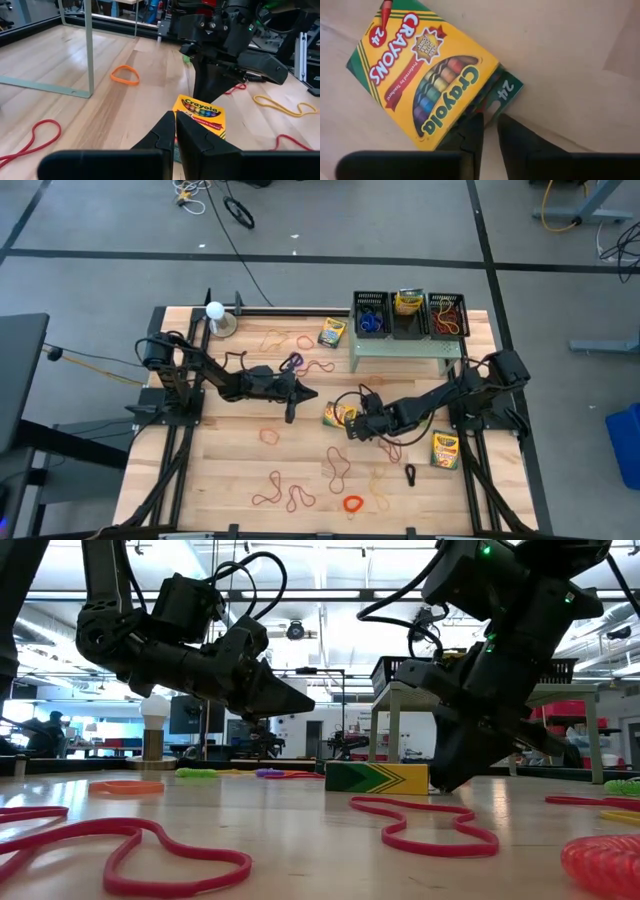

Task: Pick & Place Office Desk Supplies
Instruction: Put the middle yellow crayon box into the middle black basket on the shelf

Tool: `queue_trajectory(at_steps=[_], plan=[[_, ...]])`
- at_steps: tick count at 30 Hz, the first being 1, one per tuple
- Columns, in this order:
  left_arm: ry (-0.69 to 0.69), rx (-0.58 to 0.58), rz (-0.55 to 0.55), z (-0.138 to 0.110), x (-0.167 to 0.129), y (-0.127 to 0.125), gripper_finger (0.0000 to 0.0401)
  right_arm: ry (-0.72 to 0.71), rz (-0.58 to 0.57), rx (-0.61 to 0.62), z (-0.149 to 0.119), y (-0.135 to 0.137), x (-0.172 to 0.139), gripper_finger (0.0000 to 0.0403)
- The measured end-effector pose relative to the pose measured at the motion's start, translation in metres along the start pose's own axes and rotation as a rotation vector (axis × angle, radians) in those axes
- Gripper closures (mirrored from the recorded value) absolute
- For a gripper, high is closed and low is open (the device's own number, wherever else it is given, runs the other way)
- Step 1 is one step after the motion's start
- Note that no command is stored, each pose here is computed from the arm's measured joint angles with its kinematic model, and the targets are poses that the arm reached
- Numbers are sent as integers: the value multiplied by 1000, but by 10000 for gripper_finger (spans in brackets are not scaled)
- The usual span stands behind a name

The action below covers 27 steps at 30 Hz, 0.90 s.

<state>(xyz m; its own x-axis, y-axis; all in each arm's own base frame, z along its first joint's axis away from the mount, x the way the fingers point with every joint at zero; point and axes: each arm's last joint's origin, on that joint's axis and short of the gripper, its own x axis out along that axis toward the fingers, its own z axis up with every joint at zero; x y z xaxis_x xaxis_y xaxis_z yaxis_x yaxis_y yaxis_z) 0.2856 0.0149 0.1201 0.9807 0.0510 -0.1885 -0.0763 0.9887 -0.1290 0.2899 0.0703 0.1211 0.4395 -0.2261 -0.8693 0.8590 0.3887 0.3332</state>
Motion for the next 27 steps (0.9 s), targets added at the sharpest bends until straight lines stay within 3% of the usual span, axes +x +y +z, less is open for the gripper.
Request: queue_trajectory(at_steps=[3,8,13,20,27], plan=[[0,-4,0,0,0,0,379,-1,-3,-24,1,0,1,357],[1,-118,1,0,0,0,378,-5,-7,-99,2,-1,1,386],[3,-130,1,0,0,1,362,-42,-20,-220,4,-2,-1,397],[42,-161,-46,-3,0,-1,300,-78,-27,-452,5,0,-2,400],[45,-162,-53,-3,0,-1,220,-134,-22,-592,7,3,-3,401]])
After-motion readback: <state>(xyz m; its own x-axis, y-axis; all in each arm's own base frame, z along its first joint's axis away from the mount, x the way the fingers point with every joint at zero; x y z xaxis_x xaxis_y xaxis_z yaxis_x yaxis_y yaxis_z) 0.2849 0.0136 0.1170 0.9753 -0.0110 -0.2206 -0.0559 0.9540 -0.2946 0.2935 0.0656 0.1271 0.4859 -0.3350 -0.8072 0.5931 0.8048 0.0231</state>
